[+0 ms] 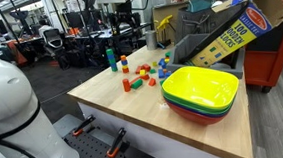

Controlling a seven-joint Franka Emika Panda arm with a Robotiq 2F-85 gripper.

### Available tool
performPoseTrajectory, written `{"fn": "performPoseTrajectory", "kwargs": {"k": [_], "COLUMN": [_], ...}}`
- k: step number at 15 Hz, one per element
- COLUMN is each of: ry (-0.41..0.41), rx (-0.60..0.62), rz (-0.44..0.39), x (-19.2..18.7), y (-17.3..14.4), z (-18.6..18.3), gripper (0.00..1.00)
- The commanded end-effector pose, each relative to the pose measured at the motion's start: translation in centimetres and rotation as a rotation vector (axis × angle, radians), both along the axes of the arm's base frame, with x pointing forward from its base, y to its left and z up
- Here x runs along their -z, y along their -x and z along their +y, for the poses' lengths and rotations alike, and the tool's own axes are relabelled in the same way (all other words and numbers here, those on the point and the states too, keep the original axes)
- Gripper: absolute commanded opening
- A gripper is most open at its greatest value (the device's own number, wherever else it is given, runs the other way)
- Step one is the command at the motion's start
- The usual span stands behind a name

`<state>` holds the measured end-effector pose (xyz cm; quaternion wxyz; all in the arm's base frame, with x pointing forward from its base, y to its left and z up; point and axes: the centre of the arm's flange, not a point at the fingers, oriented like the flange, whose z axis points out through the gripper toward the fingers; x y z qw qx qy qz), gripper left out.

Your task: Put one orange block on top of the stack on the right.

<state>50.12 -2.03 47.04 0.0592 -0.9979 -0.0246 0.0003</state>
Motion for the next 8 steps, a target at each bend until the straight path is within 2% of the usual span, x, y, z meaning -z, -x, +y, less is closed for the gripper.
{"fn": "performPoseTrajectory", "kwargs": {"k": [1, 3, 4, 8], "ry": [-0.002, -0.025, -0.007, -0.011], "rx": [0.005, 0.074, 0.026, 0.058], "rz": [-0.007, 0.022, -0.007, 0.011], "x": [-1.83, -1.88, -1.36, -1.33], "y": [1.56, 1.43, 0.71, 0.9], "z": [-0.01, 0.55, 0.09, 0.38], "gripper": [1.0, 1.0, 1.0, 1.0]}}
